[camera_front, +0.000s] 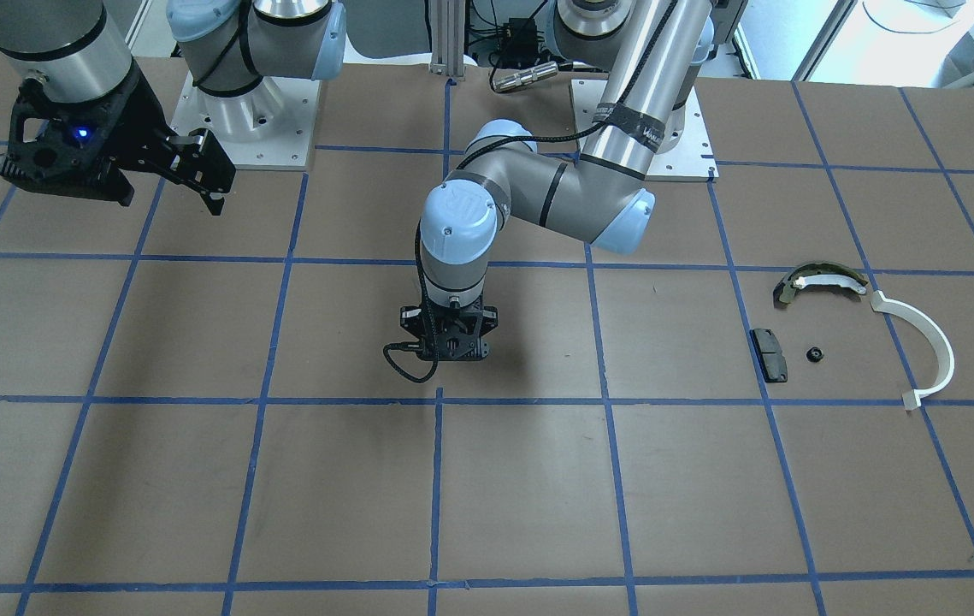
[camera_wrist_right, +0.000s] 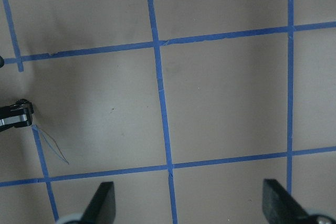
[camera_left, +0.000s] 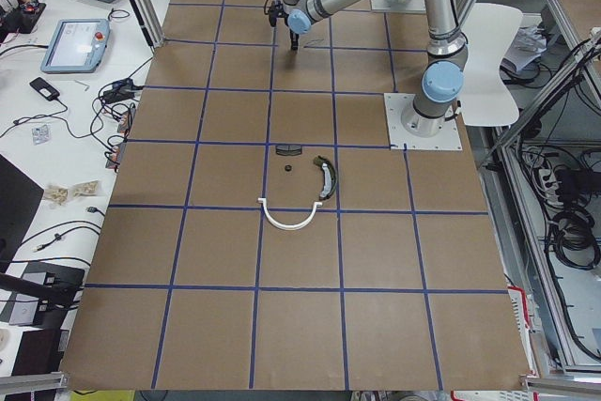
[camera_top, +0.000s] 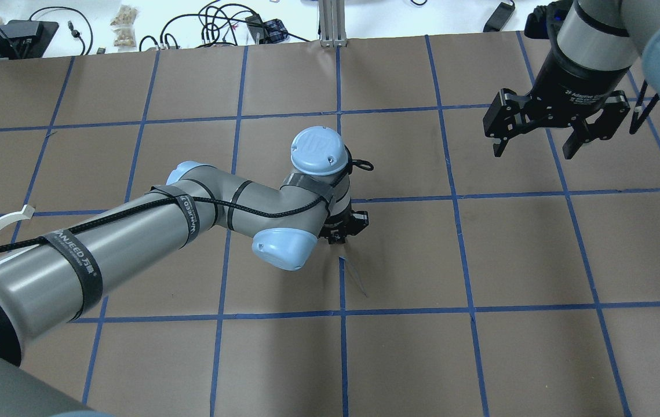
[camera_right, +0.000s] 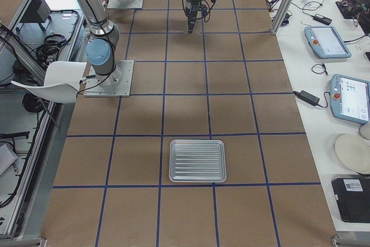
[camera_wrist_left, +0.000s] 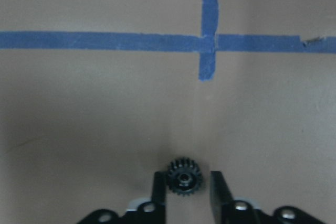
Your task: Place bearing gear from tray to pile
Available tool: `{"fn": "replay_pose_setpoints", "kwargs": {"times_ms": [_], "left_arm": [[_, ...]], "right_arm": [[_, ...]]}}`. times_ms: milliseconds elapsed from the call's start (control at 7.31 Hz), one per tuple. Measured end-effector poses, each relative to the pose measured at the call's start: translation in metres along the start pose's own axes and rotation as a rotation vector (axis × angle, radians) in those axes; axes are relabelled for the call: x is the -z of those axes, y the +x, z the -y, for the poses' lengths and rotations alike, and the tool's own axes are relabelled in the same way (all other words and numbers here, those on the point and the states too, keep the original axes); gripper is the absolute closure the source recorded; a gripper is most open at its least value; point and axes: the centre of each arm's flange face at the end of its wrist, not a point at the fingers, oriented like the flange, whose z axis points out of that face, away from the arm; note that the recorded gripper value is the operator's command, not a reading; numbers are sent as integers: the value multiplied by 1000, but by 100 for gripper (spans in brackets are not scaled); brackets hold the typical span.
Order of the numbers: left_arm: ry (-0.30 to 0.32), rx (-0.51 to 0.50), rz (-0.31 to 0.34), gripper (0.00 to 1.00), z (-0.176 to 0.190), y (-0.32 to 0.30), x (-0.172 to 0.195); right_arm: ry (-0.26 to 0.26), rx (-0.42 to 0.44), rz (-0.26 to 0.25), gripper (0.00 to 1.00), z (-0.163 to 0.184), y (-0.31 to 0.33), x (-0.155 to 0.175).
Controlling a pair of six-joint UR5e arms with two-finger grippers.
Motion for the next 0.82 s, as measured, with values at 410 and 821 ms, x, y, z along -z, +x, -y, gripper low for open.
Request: {"fn": "replay_pose_setpoints", "kwargs": {"times_ms": [410,821], "left_arm": [[51,-6,5,100,5,0,27],[69,37,17,100,20,-11,113]], "right_arm": [[-2,1,-9,0,-9,1,1],[-30,1,-6,0,-12,1,-4]]}}
